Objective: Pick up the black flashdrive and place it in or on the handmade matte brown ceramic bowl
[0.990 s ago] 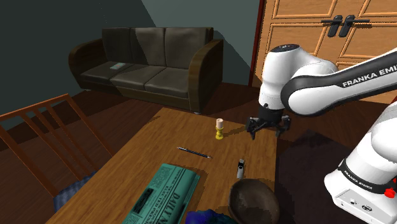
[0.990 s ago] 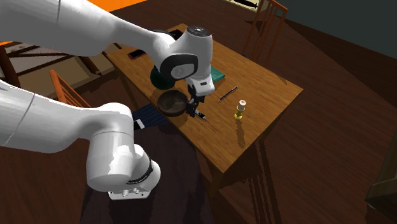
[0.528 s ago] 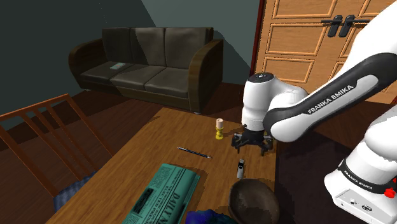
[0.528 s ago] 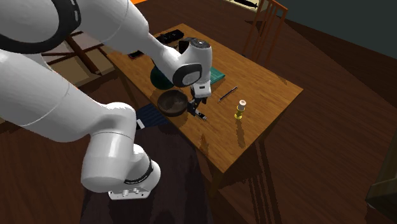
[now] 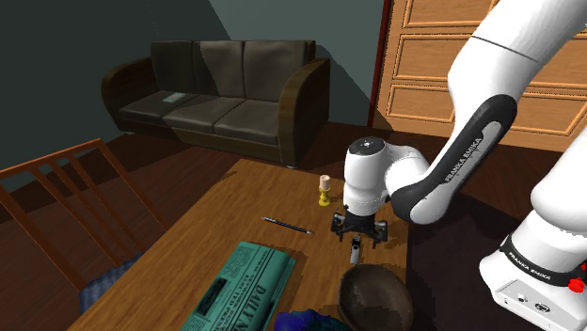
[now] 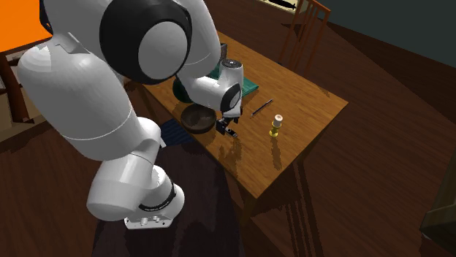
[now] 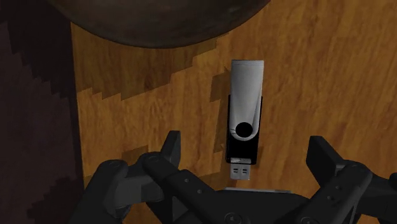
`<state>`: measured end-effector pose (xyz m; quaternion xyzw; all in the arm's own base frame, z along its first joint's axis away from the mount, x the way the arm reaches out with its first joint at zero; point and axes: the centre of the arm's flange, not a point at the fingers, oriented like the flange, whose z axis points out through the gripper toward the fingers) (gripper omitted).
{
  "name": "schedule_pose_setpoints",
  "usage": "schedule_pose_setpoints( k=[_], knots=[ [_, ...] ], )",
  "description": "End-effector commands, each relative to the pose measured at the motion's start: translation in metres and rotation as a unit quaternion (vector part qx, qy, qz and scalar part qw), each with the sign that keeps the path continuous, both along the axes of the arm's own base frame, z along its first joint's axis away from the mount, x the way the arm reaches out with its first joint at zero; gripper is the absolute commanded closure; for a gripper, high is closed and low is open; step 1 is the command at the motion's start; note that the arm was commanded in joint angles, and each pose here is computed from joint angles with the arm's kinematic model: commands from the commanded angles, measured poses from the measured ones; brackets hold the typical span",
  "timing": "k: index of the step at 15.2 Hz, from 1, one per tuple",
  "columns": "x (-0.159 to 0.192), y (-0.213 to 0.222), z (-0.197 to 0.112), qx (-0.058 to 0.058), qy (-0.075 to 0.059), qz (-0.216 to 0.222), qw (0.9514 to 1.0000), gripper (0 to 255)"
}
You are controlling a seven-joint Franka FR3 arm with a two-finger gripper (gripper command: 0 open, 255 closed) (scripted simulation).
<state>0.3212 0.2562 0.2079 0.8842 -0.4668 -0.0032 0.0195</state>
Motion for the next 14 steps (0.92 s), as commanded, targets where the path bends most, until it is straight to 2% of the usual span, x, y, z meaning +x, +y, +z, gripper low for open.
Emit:
schedule_pose_setpoints(
  k=[1, 3, 11, 12, 14],
  knots=[
    [0.001, 0.0, -0.01, 0.0, -0.001, 0.0, 1.0, 0],
    [0.001, 0.0, -0.024, 0.0, -0.001, 0.0, 1.0, 0],
    [0.001, 0.0, -0.024, 0.0, -0.001, 0.0, 1.0, 0],
    [0.001, 0.0, -0.024, 0.0, -0.001, 0.0, 1.0, 255],
    [0.001, -0.001, -0.024, 0.0, -0.001, 0.0, 1.0, 255]
  ],
)
